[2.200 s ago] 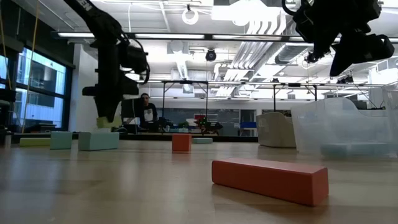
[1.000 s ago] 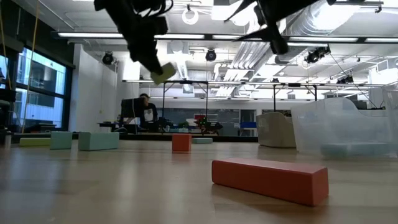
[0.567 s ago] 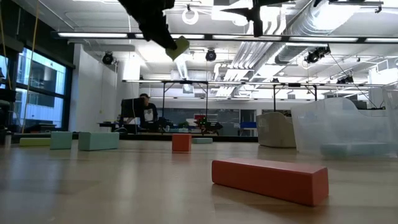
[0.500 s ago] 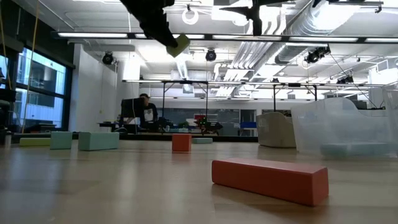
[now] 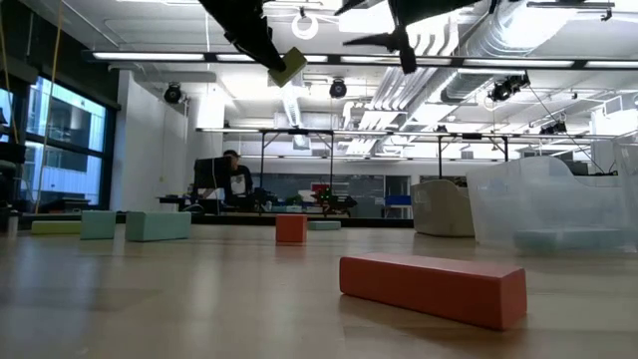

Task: Sort & place blocks by color
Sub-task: Put the light green block into the gray bin

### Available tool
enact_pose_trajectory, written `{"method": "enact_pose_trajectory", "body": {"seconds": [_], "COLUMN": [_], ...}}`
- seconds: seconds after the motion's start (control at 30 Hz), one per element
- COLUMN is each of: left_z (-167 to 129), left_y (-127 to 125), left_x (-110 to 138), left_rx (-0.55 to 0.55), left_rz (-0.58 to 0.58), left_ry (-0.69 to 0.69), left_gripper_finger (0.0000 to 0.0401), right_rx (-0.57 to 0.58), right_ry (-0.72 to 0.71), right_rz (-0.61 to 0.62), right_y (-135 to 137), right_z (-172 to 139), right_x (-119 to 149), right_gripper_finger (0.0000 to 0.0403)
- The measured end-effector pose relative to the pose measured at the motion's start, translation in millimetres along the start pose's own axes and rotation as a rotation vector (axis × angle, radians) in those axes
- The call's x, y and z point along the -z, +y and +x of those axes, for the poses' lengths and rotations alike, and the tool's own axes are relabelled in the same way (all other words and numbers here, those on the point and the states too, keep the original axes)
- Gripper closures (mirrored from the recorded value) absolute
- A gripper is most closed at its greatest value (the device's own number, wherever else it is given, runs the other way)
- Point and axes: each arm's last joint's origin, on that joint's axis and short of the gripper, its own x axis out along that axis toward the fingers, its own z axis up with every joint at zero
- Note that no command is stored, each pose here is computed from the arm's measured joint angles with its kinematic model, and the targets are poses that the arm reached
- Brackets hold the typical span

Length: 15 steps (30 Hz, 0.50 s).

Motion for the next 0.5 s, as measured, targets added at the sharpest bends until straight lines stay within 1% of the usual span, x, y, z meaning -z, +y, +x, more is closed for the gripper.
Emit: {"method": "enact_pose_trajectory", "body": {"seconds": [0.1,0.23,0.5], "left_z": [-0.1,8.3,29.4], "left_y": [-1.9,-8.7,-32.4], "left_x": [1.6,5.8,3.2], "left_rx": [0.01,0.04,0.097], "left_rz": [0.005,0.026,0.081], "left_ry": [0.019,0.087,0.129], "left_gripper_finger": [0.0401,0.0401,0.0401], "right_rx": [0.036,0.07,0.132], "right_ry": [0.013,0.037,0.099], "right_rz": [0.028,0.046,0.078], "right_y": [-7.2,-14.7,-30.6], "right_z": [6.6,14.1,30.6], "right_x": [2.6,7.5,21.0], "right_gripper_finger": [0.0213,0.0213,0.0213]}}
